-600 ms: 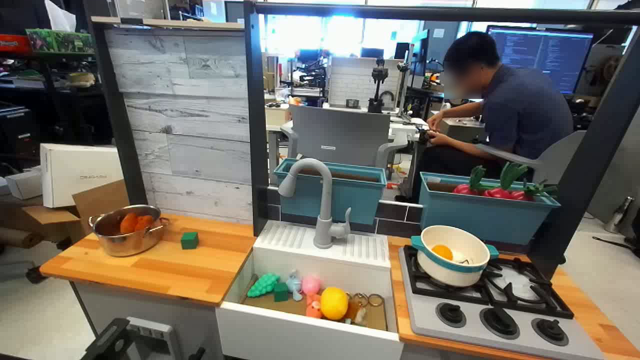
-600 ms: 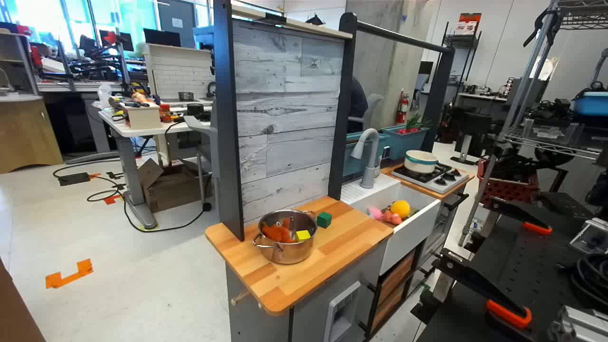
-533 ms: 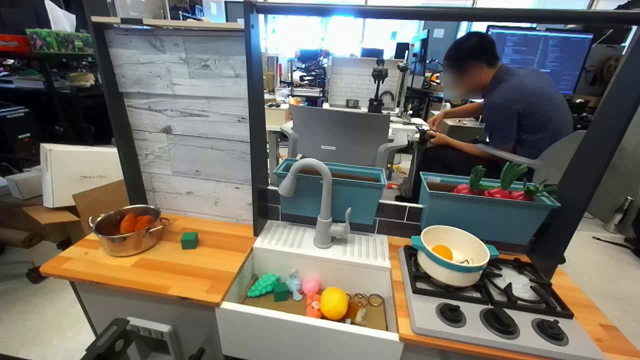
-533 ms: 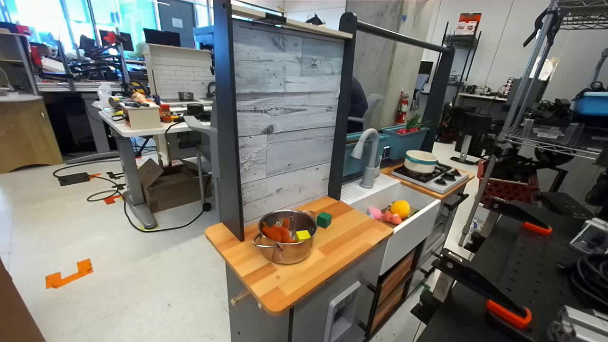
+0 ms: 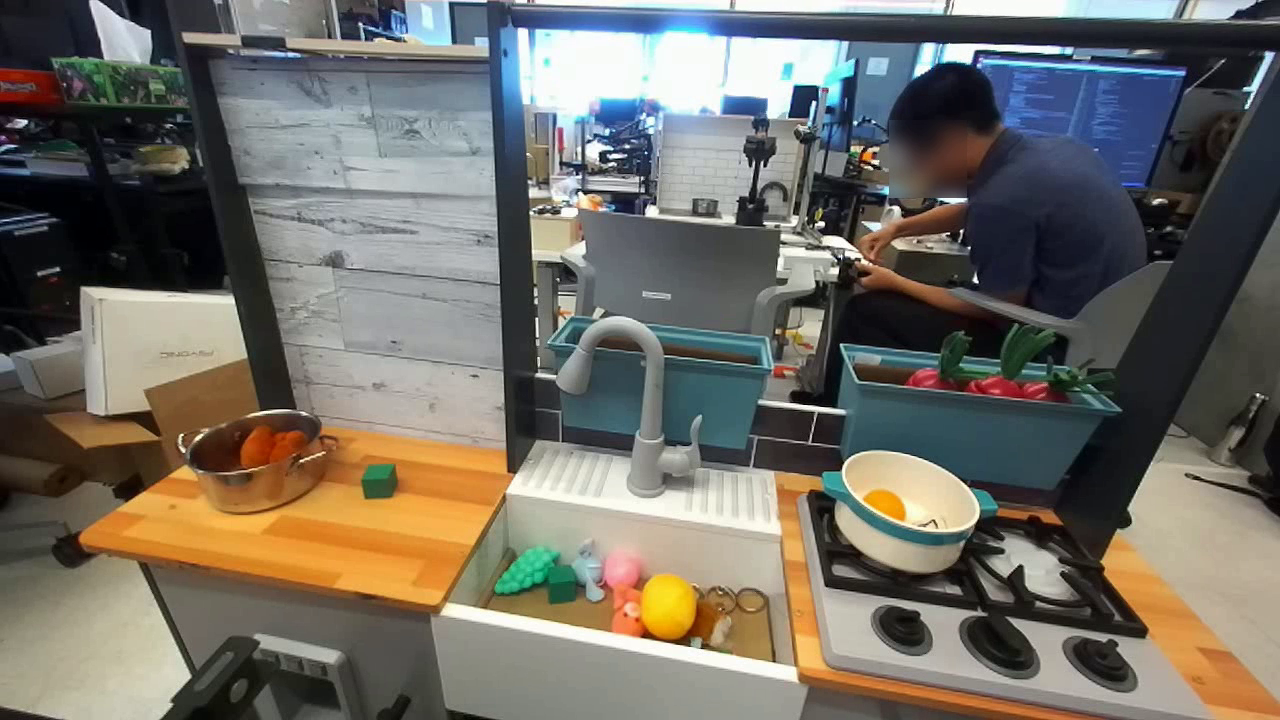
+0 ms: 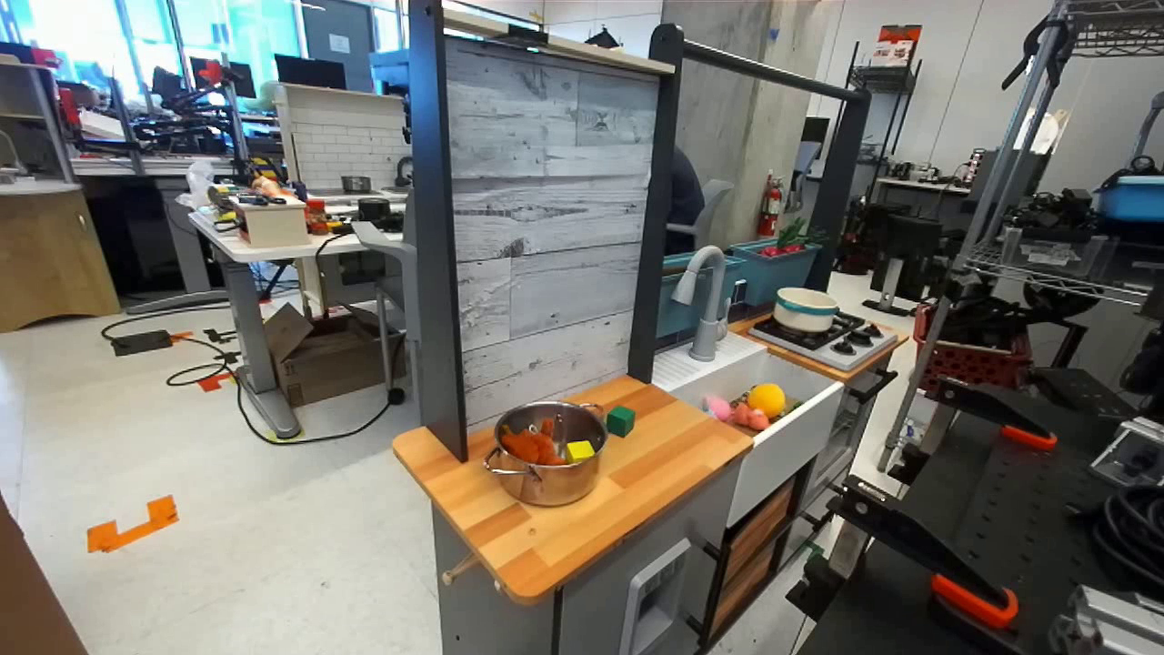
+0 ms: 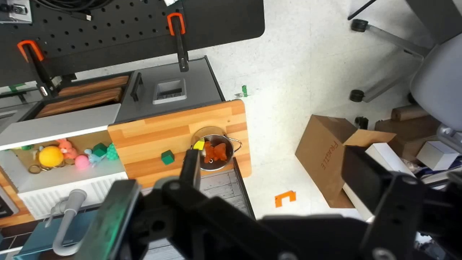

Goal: Move the pot

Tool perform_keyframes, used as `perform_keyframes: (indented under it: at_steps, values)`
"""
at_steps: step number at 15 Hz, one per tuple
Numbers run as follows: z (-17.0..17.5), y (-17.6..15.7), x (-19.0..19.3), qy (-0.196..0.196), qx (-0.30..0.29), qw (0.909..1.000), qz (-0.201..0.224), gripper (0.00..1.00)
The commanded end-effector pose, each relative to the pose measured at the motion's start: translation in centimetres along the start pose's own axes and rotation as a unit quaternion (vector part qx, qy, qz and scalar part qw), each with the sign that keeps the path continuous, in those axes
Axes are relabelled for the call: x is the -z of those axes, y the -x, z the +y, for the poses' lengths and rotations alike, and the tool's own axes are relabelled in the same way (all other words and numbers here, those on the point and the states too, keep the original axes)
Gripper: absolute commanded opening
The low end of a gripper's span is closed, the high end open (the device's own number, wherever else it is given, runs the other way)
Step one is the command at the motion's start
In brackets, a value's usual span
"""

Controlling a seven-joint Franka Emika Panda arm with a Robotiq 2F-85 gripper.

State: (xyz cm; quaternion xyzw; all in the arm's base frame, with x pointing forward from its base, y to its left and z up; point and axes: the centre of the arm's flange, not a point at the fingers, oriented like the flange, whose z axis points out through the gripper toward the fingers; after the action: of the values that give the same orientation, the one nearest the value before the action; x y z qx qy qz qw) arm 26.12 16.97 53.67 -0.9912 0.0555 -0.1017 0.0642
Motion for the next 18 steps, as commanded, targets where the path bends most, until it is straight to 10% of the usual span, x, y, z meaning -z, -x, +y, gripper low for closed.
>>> perform_keyframes:
  at_steps: [1,6,18]
  values:
    - [0.0,0.0,0.0,0.000,0.000,1.0000,0.000,1.00]
    - [0.4,-1.9,-2.7,0.023,0.001,0.9997,-0.003,1.00]
    - [6.2,-16.5,-24.8,0.074,-0.041,0.9908,-0.105,1.00]
